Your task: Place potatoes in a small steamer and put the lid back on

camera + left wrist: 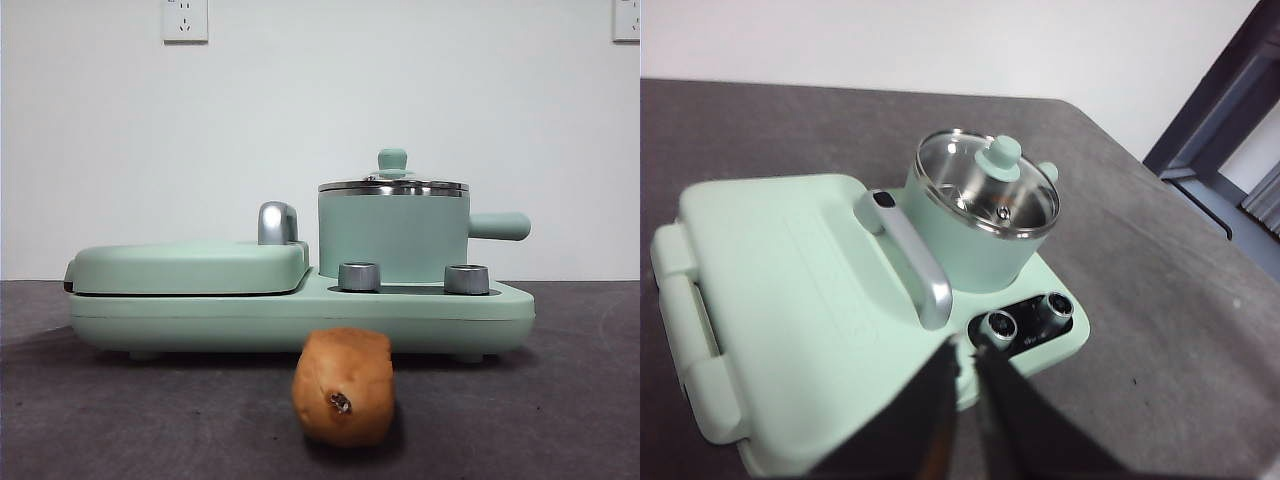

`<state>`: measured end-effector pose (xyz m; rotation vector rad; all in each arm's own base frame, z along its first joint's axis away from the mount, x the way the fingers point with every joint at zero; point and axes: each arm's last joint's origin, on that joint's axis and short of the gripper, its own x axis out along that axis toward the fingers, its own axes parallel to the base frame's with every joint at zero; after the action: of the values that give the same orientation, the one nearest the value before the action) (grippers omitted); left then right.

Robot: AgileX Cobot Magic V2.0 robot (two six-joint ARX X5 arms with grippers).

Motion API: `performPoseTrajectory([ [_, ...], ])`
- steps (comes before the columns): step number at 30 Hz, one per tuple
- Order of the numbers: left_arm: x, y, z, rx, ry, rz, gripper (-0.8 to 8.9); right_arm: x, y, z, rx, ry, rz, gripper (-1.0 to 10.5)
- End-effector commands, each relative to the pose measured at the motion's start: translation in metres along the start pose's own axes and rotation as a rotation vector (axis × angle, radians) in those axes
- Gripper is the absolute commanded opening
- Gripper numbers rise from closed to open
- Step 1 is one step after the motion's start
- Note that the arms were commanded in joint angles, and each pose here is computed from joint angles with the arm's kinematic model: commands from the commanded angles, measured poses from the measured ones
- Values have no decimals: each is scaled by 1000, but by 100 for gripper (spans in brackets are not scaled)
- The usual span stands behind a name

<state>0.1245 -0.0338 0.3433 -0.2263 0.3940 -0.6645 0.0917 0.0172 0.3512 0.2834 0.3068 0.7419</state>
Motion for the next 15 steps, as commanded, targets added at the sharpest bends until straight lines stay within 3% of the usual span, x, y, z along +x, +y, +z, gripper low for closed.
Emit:
performPoseTrajectory([
  [1,2,-1,5,28,-2,-16,239,-1,2,5,-26,-13,4,65],
  [4,8,1,5,23,15,-24,430,-1,3,5,-25,-13,5,268],
  [7,16,2,8,24,26,-38,497,-1,2,5,-21,-13,4,444],
  [15,50,0,26,27,97,-110,499,-1,2,5,-18,-13,3,466],
])
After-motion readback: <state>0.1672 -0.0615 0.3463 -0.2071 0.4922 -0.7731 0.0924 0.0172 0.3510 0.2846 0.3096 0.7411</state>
